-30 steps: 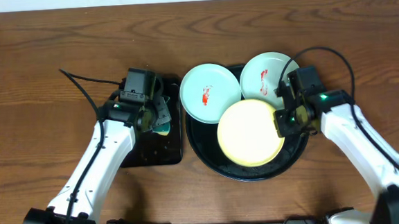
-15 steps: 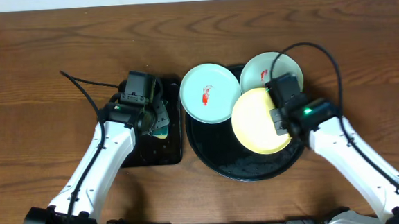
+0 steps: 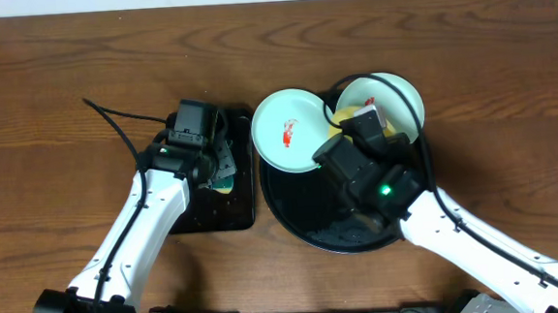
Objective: Clean dirty plates on tray and stack at the side
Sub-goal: 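Retract the left gripper and lift the yellow plate with the right gripper, then carry the yellow plate right and set it on the table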
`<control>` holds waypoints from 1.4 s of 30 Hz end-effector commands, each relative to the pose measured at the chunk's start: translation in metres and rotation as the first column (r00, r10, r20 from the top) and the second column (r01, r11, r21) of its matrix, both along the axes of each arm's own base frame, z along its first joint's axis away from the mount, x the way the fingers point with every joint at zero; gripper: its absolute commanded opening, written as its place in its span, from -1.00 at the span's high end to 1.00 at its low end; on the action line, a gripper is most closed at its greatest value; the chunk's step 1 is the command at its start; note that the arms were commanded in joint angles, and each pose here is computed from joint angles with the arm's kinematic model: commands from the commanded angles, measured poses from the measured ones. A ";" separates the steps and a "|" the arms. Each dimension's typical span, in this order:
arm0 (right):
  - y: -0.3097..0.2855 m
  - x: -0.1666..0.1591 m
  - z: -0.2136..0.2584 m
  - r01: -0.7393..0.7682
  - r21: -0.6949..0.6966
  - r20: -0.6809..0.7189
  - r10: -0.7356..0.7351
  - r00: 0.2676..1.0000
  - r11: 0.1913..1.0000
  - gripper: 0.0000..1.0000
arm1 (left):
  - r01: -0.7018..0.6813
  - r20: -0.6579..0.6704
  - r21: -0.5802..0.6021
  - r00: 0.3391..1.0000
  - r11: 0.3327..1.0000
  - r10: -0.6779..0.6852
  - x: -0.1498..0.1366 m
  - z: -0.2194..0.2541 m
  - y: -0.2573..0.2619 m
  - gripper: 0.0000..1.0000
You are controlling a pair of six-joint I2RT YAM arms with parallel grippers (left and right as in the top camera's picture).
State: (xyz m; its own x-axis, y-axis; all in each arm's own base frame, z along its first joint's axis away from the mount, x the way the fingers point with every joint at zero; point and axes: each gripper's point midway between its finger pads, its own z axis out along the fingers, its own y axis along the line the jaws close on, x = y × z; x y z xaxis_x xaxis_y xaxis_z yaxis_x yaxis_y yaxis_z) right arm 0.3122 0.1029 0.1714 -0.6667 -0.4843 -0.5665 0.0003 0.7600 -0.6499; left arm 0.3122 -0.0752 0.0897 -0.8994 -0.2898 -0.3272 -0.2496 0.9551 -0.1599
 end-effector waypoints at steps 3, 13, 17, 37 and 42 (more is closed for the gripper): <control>-0.005 -0.001 0.060 0.099 -0.103 0.268 -0.068 0.961 0.990 0.98 | 0.005 -0.004 0.023 1.000 1.000 -0.005 -0.001 -0.003 0.005 0.85; 0.001 -0.003 0.064 0.088 -0.108 0.288 -0.054 0.956 0.990 0.98 | 0.005 -0.004 0.022 1.000 1.000 -0.005 -0.001 -0.003 0.005 0.85; 0.001 -0.003 0.064 0.089 -0.101 0.291 -0.056 0.955 0.991 0.98 | 0.005 -0.004 0.022 1.000 1.000 -0.005 -0.001 -0.003 0.005 0.85; -0.110 0.020 -0.044 0.582 0.718 -0.265 -0.623 0.736 0.382 0.98 | 0.005 -0.004 0.022 1.000 1.000 -0.005 -0.001 -0.003 0.005 0.85; -0.139 0.018 -0.047 0.617 0.741 -0.303 -0.688 0.659 0.265 0.98 | 0.005 -0.004 0.022 1.000 1.000 -0.005 -0.001 -0.003 0.005 0.85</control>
